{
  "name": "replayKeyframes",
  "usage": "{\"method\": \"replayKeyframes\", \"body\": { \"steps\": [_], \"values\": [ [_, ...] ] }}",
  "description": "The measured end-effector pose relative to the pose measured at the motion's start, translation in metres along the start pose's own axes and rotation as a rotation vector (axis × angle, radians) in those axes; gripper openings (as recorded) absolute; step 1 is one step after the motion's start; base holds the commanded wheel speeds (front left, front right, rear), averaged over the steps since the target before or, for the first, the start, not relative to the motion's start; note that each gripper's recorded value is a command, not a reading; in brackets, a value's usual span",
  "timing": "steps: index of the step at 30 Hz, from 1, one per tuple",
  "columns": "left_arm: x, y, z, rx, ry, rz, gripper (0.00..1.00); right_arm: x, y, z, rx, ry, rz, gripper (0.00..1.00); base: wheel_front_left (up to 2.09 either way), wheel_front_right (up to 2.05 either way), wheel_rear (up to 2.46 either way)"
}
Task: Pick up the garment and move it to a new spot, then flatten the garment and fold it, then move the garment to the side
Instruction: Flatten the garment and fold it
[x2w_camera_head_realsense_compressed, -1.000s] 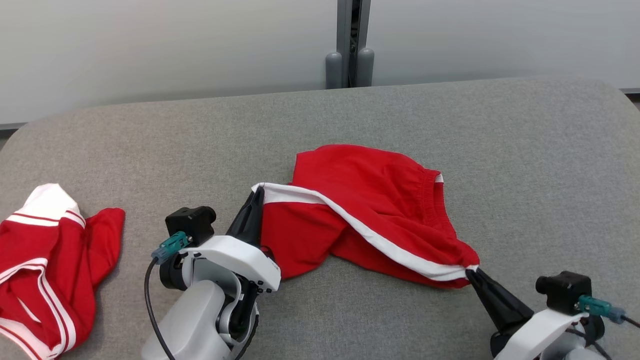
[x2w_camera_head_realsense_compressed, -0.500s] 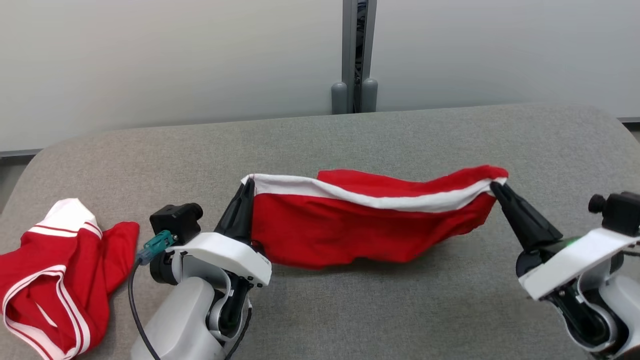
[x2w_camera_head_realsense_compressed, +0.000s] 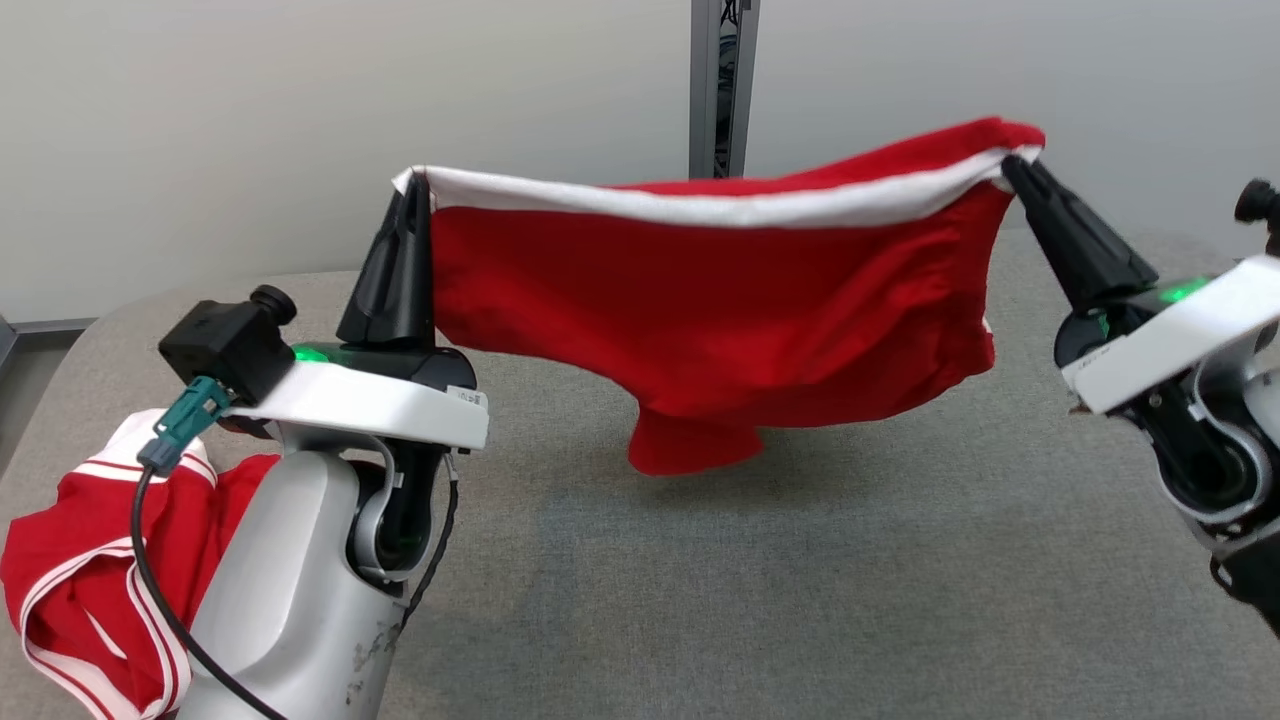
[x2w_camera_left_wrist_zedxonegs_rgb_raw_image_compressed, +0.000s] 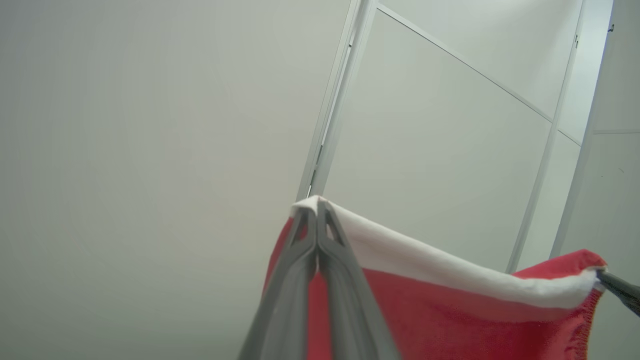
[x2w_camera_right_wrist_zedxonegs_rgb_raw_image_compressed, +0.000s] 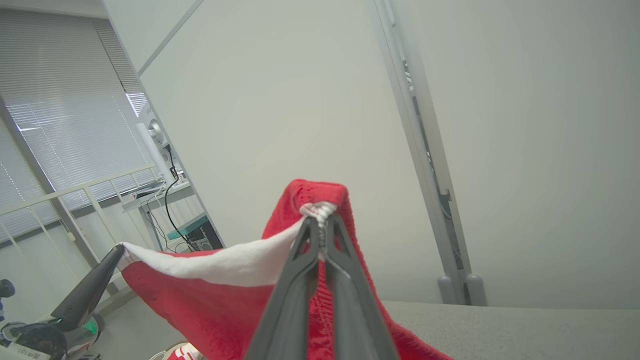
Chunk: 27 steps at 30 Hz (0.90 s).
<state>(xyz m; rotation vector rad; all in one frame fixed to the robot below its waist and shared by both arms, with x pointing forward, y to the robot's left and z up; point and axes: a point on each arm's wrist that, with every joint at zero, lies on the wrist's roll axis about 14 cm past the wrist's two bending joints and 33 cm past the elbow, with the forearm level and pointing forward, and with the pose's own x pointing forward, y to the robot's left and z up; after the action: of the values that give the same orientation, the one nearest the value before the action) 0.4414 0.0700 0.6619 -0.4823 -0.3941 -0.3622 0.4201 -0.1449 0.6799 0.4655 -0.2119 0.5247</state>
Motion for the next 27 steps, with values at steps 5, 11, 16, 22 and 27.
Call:
{"method": "replayKeyframes", "body": {
  "steps": [5, 11, 16, 22, 27],
  "values": [
    [0.010, -0.008, 0.031, 0.024, -0.084, -0.024, 0.00, 0.018, 0.015, 0.031, -0.164, -0.050, 0.051, 0.00, 0.00, 0.00, 0.00],
    [0.016, -0.016, 0.056, 0.012, -0.152, -0.040, 0.00, 0.033, 0.040, 0.045, -0.221, -0.071, 0.112, 0.00, 0.00, 0.00, 0.00],
    [0.015, -0.010, 0.072, -0.025, -0.196, -0.007, 0.00, 0.038, 0.046, 0.050, -0.279, -0.078, 0.127, 0.00, 0.00, 0.00, 0.00],
    [0.009, 0.001, 0.075, -0.031, -0.206, 0.038, 0.00, 0.042, 0.028, 0.050, -0.326, -0.085, 0.073, 0.00, 0.00, 0.00, 0.00],
    [0.007, 0.006, 0.069, -0.036, -0.190, 0.055, 0.00, 0.048, 0.028, 0.042, -0.318, -0.074, 0.072, 0.00, 0.00, 0.00, 0.00]
  ]
}}
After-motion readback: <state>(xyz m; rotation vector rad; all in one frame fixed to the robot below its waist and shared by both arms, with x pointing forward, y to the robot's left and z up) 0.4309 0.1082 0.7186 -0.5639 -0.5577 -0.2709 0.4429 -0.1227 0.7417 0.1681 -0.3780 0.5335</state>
